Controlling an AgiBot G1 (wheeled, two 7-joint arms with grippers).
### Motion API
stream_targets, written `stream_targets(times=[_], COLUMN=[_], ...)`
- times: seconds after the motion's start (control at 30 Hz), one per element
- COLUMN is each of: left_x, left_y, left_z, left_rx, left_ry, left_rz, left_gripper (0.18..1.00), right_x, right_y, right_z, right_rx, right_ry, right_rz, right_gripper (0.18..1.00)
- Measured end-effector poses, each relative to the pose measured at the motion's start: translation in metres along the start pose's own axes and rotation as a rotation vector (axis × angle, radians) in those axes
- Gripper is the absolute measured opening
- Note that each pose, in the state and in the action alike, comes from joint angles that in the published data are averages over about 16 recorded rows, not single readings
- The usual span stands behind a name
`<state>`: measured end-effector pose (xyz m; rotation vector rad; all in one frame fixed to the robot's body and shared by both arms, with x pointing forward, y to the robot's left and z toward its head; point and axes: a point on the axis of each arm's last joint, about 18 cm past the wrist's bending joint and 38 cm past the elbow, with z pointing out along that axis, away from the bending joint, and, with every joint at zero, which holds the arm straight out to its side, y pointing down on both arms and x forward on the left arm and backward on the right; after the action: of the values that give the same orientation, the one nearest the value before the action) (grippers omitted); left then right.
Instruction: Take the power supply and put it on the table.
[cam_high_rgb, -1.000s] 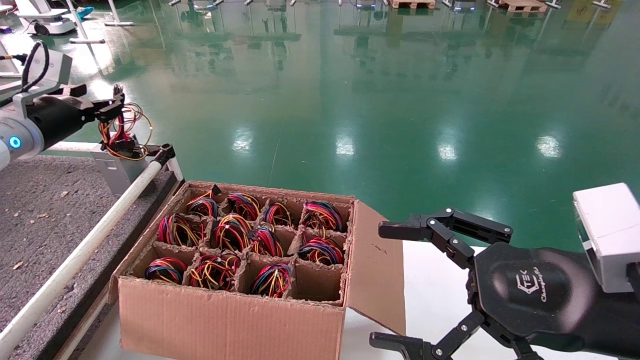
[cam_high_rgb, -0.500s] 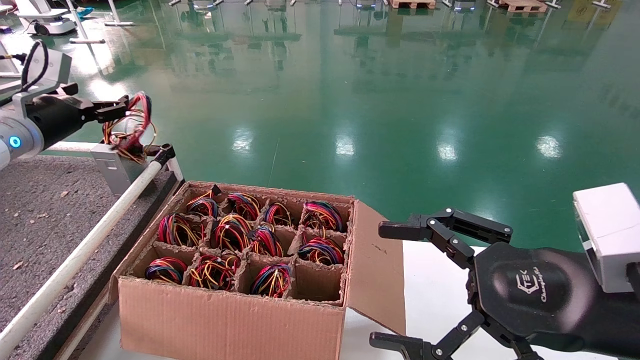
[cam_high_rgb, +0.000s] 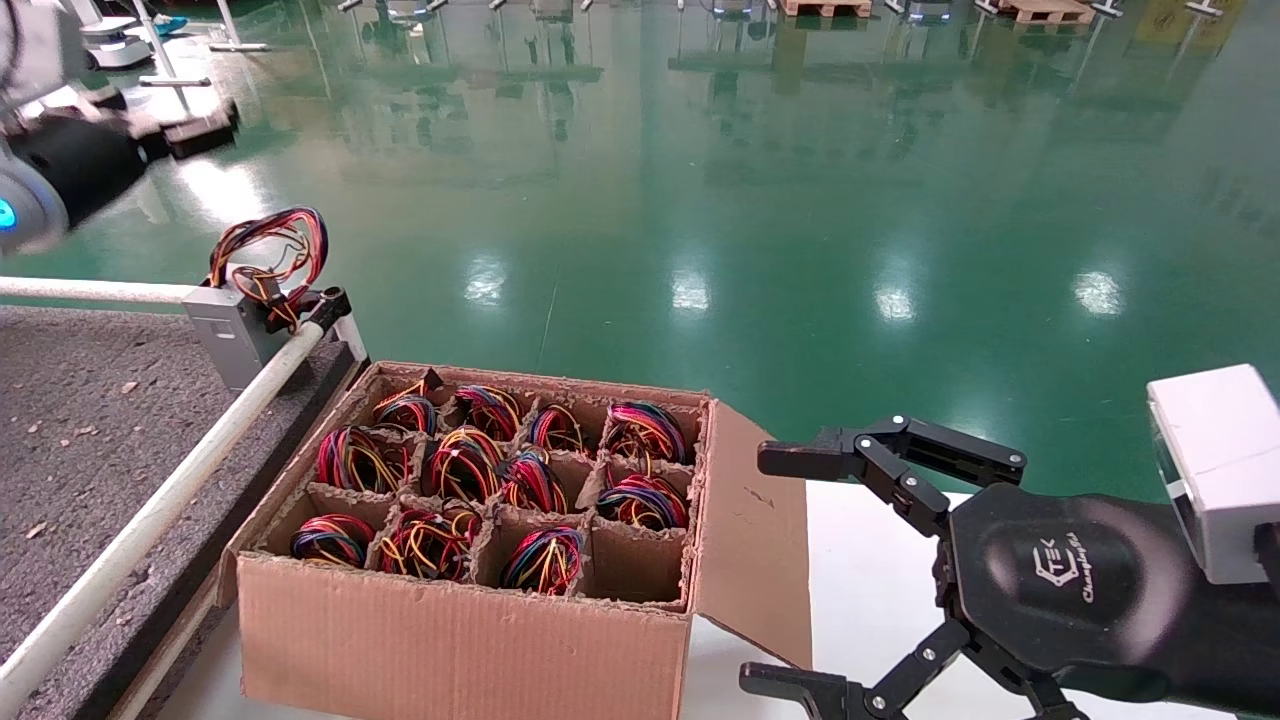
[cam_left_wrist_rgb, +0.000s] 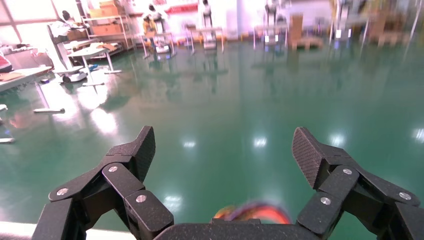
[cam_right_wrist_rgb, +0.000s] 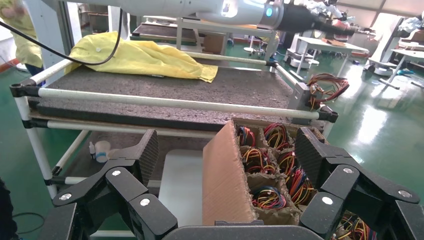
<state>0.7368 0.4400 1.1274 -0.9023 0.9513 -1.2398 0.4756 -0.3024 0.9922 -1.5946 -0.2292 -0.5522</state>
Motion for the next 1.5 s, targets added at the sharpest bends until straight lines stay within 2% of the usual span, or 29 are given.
stream_targets(times=[0.23, 0.5, 1.0, 1.5], left_x=[-0.002, 0.001, 0.028, 0.07], left_y=[-0.022, -0.031, -0.032, -0.021], left_z=[-0.003, -0.017, -0.069, -0.145], left_rx=[0.082, 0.165, 0.273, 0.287], left_ry=[0.025, 0.125, 0.426, 0.79], left_rz=[-0.056, -0.072, -0.052, 0.0], left_gripper=[1.001, 1.001, 1.001, 1.001], right_x=[0.0, 0.0, 0.0, 0.0], right_y=[0.0, 0.0, 0.0, 0.0], right_z=[0.0, 0.0, 0.0, 0.0], right_rx=[0.0, 0.001, 0.001, 0.001], right_ry=[0.0, 0.001, 0.001, 0.001], right_rz=[0.0, 0.0, 0.0, 0.0], right_gripper=[1.0, 1.0, 1.0, 1.0])
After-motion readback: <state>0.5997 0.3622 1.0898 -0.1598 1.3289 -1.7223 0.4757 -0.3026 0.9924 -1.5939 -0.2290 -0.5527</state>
